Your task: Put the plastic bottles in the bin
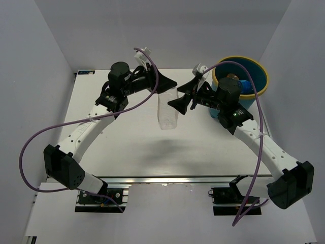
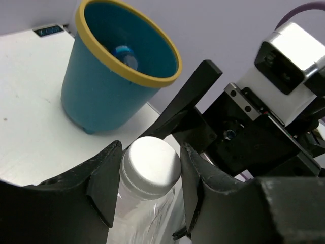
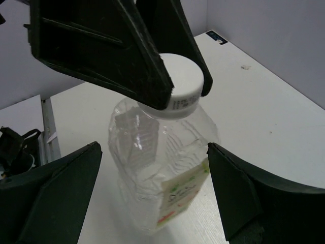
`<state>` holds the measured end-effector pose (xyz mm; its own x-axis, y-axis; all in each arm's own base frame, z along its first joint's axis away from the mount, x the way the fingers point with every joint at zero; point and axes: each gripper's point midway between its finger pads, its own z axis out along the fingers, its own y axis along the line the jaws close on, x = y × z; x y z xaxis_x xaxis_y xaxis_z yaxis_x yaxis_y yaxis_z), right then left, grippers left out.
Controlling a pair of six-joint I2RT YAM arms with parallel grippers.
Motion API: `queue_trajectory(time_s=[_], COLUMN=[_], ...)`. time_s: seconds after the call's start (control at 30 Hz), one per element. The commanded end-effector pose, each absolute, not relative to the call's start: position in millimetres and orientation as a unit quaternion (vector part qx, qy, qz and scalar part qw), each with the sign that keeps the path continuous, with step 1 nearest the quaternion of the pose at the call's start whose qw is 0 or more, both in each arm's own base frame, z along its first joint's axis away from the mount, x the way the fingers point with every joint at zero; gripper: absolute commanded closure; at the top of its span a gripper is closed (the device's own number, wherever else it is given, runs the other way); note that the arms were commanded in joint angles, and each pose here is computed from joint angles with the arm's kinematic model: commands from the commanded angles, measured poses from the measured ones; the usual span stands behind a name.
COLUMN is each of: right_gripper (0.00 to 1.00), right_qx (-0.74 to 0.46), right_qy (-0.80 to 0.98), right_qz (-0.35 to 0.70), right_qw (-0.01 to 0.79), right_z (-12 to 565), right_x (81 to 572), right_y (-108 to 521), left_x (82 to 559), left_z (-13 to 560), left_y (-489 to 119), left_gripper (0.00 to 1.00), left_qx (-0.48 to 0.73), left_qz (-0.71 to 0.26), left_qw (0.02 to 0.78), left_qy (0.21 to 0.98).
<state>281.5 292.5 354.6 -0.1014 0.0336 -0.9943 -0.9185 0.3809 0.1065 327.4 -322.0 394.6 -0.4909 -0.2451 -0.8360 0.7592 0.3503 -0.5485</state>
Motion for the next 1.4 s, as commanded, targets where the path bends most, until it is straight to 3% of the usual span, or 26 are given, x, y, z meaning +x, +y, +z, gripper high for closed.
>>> queue_trajectory(time_s=[0.0, 0.47, 0.57, 0.67, 0.83, 0.87, 0.9, 0.97, 1.27, 1.37], right_gripper=[0.11, 0.12, 0.2, 0.36, 0.76, 0.79, 0.82, 0.84, 0.9, 0.91], right_qx=[-0.353, -0.344, -0.347, -0.345, -0.322, -0.316, -0.311, -0.3, -0.244, -0.223], right_qy=[0.553, 0.542, 0.552, 0.561, 0.58, 0.589, 0.594, 0.601, 0.66, 0.653], right_qz=[0.416, 0.469, 0.47, 0.463, 0.447, 0.443, 0.438, 0.427, 0.374, 0.37], right_qw=[0.63, 0.606, 0.596, 0.593, 0.6, 0.597, 0.599, 0.606, 0.604, 0.622], right_z=[408.4, 402.5, 397.1, 393.9, 394.6, 391.7, 390.7, 393.4, 380.8, 405.6], right_x=[288.5, 289.0, 290.1, 290.1, 293.4, 294.9, 296.8, 299.9, 326.6, 340.5], right_y=[298.7, 317.3, 318.6, 316.6, 308.0, 306.1, 304.3, 299.6, 254.6, 225.4], left_x=[300.3, 270.6, 271.7, 274.4, 289.5, 292.1, 293.4, 300.8, 358.9, 382.0], left_z=[429.2, 440.8, 441.6, 445.1, 444.1, 444.1, 446.3, 444.1, 456.2, 442.8], left_y=[-324.9, -341.5, -340.8, -338.2, -332.3, -331.1, -330.1, -326.0, -265.4, -241.1], left_gripper=[1.0, 1.0, 1.0, 1.0, 1.0, 0.86, 0.66, 0.04, 0.02, 0.02], left_qx=[0.217, 0.239, 0.239, 0.237, 0.221, 0.218, 0.217, 0.207, 0.088, 0.051], left_qz=[-0.567, -0.615, -0.609, -0.598, -0.56, -0.553, -0.549, -0.529, -0.384, -0.35], left_qw=[0.482, 0.46, 0.465, 0.478, 0.506, 0.511, 0.515, 0.526, 0.607, 0.605], left_qy=[0.632, 0.594, 0.596, 0.598, 0.618, 0.621, 0.622, 0.633, 0.691, 0.714])
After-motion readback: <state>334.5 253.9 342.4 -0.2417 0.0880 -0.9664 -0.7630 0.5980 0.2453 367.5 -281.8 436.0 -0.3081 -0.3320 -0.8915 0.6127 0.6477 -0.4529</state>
